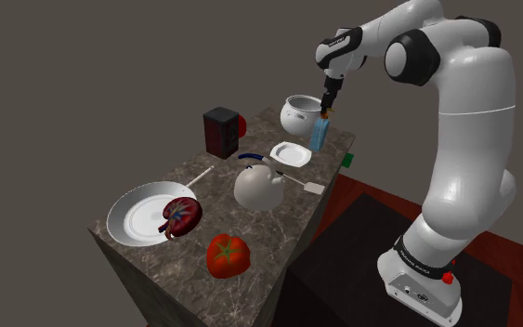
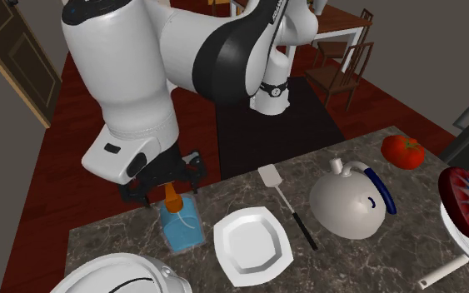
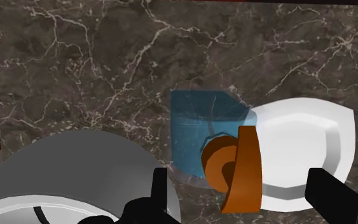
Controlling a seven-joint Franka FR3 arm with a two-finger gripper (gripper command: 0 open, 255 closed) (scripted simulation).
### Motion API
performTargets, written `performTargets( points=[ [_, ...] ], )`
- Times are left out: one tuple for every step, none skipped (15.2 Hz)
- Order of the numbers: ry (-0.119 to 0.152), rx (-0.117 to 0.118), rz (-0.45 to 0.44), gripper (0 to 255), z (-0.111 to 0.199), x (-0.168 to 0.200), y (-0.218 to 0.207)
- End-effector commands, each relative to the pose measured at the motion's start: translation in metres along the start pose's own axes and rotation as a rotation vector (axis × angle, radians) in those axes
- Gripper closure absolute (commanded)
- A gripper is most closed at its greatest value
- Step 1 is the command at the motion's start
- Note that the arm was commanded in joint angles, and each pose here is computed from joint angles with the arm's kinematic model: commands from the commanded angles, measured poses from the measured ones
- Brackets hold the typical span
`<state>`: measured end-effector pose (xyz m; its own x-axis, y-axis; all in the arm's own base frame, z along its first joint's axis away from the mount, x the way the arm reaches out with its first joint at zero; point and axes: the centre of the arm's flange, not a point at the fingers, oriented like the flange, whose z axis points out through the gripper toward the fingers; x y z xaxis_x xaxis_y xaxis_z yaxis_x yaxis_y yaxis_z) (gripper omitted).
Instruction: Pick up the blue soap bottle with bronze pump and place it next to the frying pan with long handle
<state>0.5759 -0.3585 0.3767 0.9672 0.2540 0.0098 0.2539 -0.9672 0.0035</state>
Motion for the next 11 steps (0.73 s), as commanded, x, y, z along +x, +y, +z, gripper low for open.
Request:
performTargets(
  points=[
    [0.000,0.000,0.000,0,0.0114,0.0004,0.0002],
    [0.000,0.000,0.000,0,0.0167,0.0004,0.0002],
    [0.000,0.000,0.000,0,0.0198,0.0004,0.0002],
    [0.000,0.000,0.000,0,0.0198,0.0004,0.0002],
    [0.000,0.000,0.000,0,0.0198,0.0004,0.0002],
    [0.000,0.000,0.000,0,0.0198,0.0004,0.0002],
    [0.000,0.000,0.000,0,0.0198,0.0004,0.0002],
    [0.000,0.000,0.000,0,0.0198,0.0004,0.0002],
    [0.000,0.000,0.000,0,0.0198,0.0004,0.0002],
    [0.000,0.000,0.000,0,0.0197,0.0004,0.0001],
    [0.000,0.000,0.000,255,0.0197,0.0004,0.0001]
  ],
)
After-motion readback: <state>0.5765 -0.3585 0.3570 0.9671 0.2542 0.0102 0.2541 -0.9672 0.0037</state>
